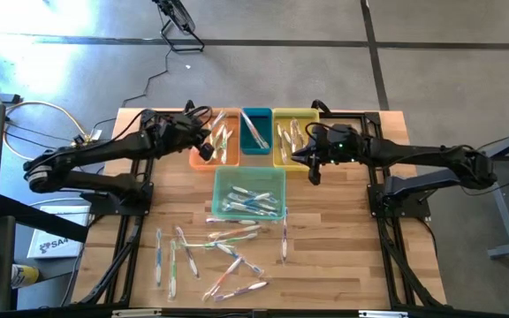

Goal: Pick & Place Toothbrushes
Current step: Put the green toothbrush into the orange bin

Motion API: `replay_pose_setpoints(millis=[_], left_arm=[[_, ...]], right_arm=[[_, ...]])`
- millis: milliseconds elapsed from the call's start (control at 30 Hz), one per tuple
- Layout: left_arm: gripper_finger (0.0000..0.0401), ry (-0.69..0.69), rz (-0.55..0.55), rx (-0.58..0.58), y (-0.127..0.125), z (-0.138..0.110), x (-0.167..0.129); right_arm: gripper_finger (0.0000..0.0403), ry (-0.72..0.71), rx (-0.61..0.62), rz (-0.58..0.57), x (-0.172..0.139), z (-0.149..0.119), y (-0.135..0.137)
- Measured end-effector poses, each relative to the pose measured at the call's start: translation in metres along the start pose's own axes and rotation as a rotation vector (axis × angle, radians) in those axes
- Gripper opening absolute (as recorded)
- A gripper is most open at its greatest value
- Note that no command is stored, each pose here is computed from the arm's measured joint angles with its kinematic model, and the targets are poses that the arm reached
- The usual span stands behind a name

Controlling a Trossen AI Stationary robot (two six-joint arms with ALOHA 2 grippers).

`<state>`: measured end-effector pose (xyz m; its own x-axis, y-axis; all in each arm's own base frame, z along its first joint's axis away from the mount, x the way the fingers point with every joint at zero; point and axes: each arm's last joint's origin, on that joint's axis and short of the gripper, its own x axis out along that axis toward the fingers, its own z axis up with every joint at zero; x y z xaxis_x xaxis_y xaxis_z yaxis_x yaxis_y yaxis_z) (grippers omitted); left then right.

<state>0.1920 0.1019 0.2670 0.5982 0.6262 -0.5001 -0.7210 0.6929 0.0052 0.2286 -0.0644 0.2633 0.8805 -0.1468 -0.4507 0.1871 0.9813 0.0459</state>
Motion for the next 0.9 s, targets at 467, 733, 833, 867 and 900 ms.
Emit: replay_pose_setpoints(millis=[467,733,833,867,900], left_arm=[[0.0,0.158,0.071,-0.125,0.019,-0.015,0.052],[0.0,0.209,0.08,-0.181,0.024,-0.024,0.075],[0.0,0.244,0.078,-0.19,0.024,-0.03,0.082],[0.0,0.256,0.079,-0.188,0.024,-0.032,0.083],[0.0,0.258,0.079,-0.188,0.024,-0.032,0.085]], right_arm=[[0.0055,0.006,0.0,-0.005,0.008,-0.002,-0.001],[0.0055,0.006,0.001,-0.003,0.008,-0.002,-0.001],[0.0055,0.006,0.001,-0.003,0.008,-0.002,-0.001],[0.0055,0.007,0.001,-0.003,0.008,-0.002,-0.001],[0.0055,0.006,0.001,-0.003,0.008,-0.002,-0.001]])
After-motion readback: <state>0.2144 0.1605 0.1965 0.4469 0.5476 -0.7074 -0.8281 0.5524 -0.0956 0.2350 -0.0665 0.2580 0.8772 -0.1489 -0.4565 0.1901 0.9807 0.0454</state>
